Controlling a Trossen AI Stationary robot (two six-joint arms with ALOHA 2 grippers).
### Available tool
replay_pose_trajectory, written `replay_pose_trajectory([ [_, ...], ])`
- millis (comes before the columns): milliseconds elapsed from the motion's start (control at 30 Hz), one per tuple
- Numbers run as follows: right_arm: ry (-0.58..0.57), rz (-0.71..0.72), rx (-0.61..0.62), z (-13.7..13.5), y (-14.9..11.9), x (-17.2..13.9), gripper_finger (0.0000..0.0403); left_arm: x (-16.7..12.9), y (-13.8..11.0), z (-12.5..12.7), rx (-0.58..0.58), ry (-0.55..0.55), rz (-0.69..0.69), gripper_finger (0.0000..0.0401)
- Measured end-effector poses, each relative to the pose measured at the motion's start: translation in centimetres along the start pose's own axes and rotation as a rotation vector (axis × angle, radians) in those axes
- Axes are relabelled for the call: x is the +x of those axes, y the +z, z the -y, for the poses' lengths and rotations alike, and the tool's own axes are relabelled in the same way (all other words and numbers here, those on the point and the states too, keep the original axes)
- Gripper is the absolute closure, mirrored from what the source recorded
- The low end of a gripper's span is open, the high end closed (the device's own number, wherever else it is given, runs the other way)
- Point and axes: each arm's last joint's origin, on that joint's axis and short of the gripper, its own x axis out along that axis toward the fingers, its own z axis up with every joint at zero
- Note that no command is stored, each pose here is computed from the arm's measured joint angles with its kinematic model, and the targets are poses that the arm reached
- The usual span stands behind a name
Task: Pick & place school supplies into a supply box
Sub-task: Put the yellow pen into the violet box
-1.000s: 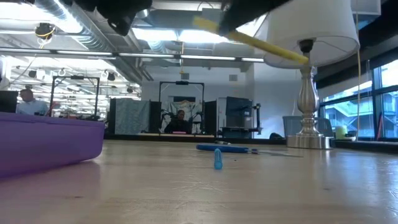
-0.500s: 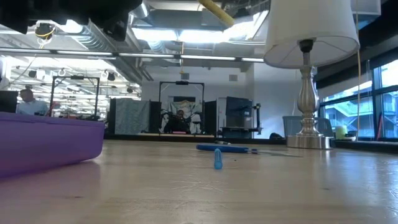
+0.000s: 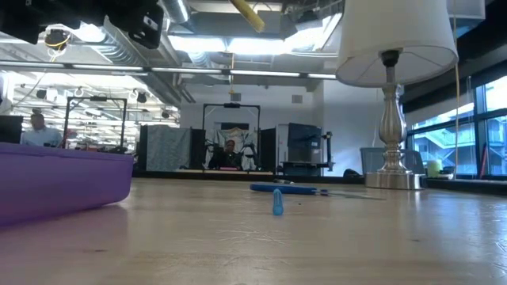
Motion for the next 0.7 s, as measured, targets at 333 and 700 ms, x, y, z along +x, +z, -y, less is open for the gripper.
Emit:
replay_pose_trajectory([
  [333,0.027,0.004,0.019,0.65,0.13,0.81,0.0343,0.00,0.03,-0.01,-0.047,0.001,0.003,0.0198],
  [700,0.059,0.007,0.025,0.70,0.18,0.95,0.0343,-0.05,1.00,-0.48,-0.005,0.073,0.104,0.0219],
])
